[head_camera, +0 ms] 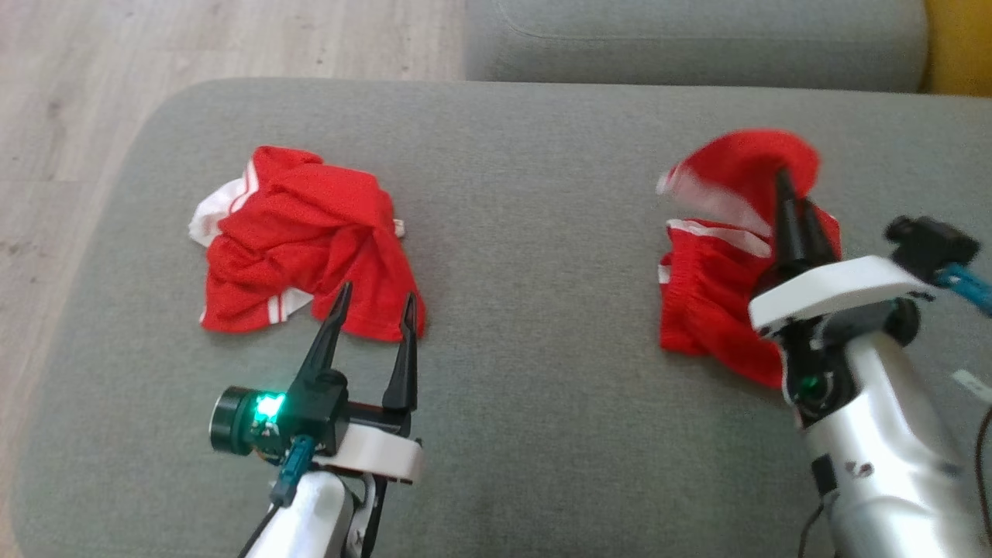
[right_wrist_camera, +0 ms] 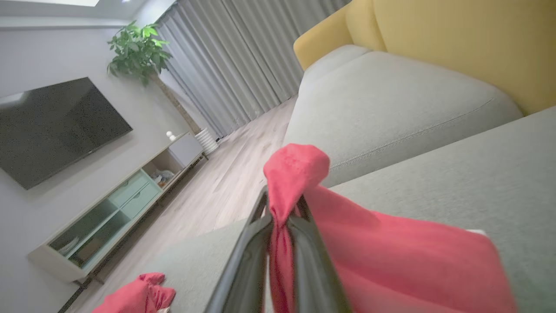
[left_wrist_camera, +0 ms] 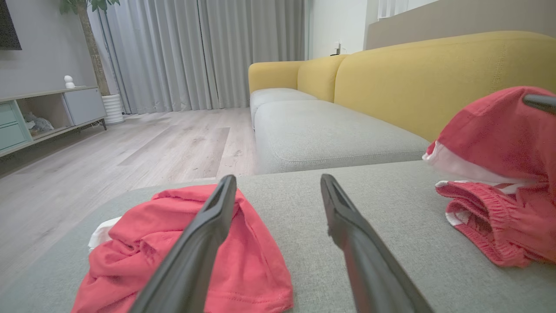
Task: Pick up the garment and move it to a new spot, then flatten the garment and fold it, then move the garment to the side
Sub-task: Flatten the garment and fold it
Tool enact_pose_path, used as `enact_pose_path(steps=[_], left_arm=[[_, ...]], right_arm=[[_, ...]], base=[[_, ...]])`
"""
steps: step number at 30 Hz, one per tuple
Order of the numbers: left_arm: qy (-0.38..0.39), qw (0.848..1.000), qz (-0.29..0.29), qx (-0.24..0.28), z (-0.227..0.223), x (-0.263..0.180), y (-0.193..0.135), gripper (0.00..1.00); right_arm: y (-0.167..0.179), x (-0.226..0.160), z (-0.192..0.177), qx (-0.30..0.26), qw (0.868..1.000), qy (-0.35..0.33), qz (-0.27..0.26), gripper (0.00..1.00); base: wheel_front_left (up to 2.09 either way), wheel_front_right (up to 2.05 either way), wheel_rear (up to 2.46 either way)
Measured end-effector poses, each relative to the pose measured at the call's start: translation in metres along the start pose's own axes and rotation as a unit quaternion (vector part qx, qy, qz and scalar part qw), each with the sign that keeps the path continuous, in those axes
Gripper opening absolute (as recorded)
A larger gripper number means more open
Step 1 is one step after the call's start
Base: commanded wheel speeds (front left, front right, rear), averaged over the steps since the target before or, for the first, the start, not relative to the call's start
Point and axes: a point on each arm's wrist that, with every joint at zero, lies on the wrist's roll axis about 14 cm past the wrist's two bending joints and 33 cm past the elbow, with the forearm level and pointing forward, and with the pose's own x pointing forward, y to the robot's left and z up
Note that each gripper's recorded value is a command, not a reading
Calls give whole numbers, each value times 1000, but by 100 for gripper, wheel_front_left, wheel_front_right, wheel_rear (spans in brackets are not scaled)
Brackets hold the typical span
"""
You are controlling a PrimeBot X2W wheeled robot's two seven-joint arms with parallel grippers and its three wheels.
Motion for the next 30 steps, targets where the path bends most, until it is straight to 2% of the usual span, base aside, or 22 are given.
enact_pose_path(steps=[3,8,13,14,15,17,22,26,30], left_arm=[[-2,1000,9,3,2,-5,6,100],[-2,1000,29,7,2,-10,19,100],[-1,999,36,8,2,-10,24,100],[-2,999,34,8,3,-10,23,100],[-2,999,32,8,3,-9,22,100],[-1,1000,27,8,2,-9,19,100],[2,1000,14,7,-1,-7,9,100],[-1,1000,3,7,1,-2,0,100],[-8,1000,-13,6,5,2,-11,100]], right_arm=[[16,-4,-27,-13,999,46,23,0],[30,-26,-77,-43,989,129,56,0],[8,-48,-102,-133,971,190,63,0],[0,-52,-106,-148,967,201,58,9],[-5,-55,-109,-165,962,210,57,100],[-9,-61,-114,-178,957,221,56,100],[-13,-63,-102,-192,961,190,52,100],[-29,-59,-65,-201,972,118,27,100],[-45,-59,-17,-223,974,39,-4,100]], base=[[0,0,0],[0,0,0],[0,0,0],[0,0,0],[0,0,0],[0,0,0],[0,0,0],[0,0,0],[0,0,0]])
